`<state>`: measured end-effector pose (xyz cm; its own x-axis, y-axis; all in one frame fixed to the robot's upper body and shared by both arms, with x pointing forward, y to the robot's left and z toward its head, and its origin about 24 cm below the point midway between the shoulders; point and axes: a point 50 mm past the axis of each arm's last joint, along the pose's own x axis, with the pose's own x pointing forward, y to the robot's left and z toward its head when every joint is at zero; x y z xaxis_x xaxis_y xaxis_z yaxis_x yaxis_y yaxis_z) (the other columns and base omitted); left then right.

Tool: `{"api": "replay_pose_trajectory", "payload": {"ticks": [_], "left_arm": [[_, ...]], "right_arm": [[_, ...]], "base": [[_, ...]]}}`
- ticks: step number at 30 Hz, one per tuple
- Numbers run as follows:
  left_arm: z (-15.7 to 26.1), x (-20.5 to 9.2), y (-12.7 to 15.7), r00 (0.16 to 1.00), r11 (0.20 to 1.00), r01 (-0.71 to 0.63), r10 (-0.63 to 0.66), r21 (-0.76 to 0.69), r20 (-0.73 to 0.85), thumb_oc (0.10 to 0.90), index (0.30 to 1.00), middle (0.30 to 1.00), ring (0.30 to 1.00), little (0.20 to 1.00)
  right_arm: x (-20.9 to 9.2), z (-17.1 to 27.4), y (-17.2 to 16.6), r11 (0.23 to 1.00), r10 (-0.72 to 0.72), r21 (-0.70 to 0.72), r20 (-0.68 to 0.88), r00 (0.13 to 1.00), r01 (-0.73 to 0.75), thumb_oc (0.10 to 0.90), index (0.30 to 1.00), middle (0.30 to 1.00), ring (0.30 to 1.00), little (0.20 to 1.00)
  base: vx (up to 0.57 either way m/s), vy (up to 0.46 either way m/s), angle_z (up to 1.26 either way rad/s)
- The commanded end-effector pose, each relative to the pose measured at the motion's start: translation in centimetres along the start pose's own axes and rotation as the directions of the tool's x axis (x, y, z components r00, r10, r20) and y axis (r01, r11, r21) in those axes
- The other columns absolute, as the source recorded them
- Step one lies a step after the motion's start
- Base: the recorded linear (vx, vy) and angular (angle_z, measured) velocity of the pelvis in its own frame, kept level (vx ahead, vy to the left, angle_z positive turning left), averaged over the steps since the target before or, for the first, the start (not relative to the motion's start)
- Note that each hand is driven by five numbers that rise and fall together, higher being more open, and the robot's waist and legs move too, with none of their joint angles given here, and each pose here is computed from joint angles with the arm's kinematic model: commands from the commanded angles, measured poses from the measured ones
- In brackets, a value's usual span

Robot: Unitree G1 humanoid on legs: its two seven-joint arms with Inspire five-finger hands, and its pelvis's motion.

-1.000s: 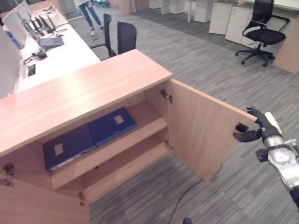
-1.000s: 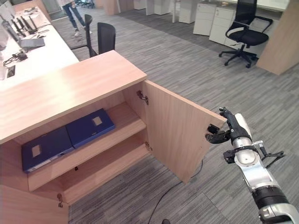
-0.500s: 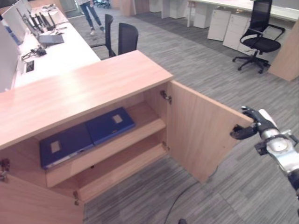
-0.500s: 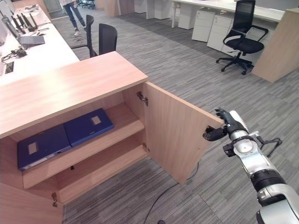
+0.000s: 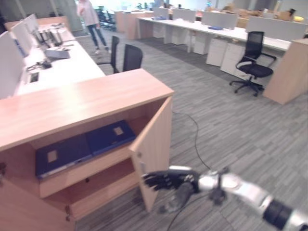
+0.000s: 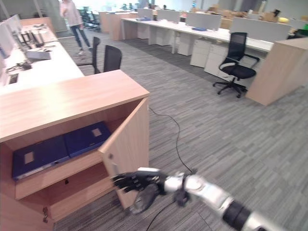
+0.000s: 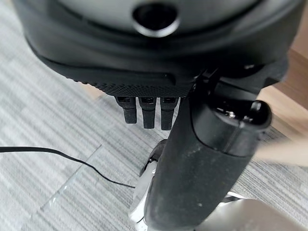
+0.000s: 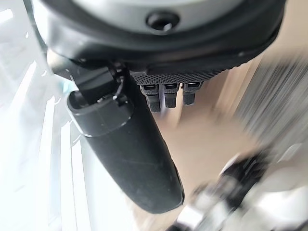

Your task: Put the empty folder in the office cabinet

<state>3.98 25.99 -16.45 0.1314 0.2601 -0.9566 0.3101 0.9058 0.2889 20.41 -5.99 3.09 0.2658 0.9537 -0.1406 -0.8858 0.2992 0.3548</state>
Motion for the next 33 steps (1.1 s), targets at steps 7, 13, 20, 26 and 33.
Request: {"api": "replay_pose_trajectory", "payload": {"ticks": [7, 13, 20, 26, 33], "left_arm": [[5.4, -0.1, 1.0, 0.983, 0.994, -0.108, 0.108, -0.008, 0.146, 0.8, 0.9, 0.9, 0.9, 0.9], [7.1, -0.4, 1.6, 0.97, 0.989, -0.096, 0.118, -0.111, 0.214, 0.8, 0.9, 0.9, 0.9, 0.9], [5.9, -0.2, 0.5, 0.983, 0.984, -0.063, 0.09, -0.169, 0.161, 0.8, 0.9, 0.9, 0.9, 0.9], [5.2, -0.1, -0.1, 0.986, 0.99, -0.055, 0.075, -0.13, 0.152, 0.8, 0.9, 0.9, 0.9, 0.9], [3.3, 0.0, -1.1, 0.995, 0.985, -0.051, 0.064, -0.163, 0.08, 0.8, 0.9, 0.9, 0.9, 0.9]], "right_arm": [[2.5, 4.5, -1.1, 0.979, -0.12, 0.201, 0.382, 0.917, 0.044, 0.8, 0.9, 0.9, 0.9, 0.9], [-0.2, 3.9, -2.2, 0.987, -0.159, 0.025, 0.267, 0.95, 0.158, 0.8, 0.9, 0.9, 0.9, 0.9], [-4.6, -1.4, -6.3, 0.81, -0.527, -0.3, 0.004, 0.85, 0.504, 0.8, 0.9, 0.9, 0.9, 0.9], [-7.8, -9.6, -6.5, 0.719, -0.693, -0.311, -0.27, 0.668, 0.621, 0.8, 0.9, 0.9, 0.9, 0.9], [-11.1, -18.9, -5.4, 0.383, -0.76, -0.132, -0.607, 0.231, 0.914, 0.8, 0.9, 0.9, 0.9, 0.9]], "base": [[-0.02, -0.007, 0.13], [-0.08, -0.001, 0.8], [0.0, 0.13, 1.01], [0.0, 0.213, 0.89], [0.0, 0.272, 0.85]]}}
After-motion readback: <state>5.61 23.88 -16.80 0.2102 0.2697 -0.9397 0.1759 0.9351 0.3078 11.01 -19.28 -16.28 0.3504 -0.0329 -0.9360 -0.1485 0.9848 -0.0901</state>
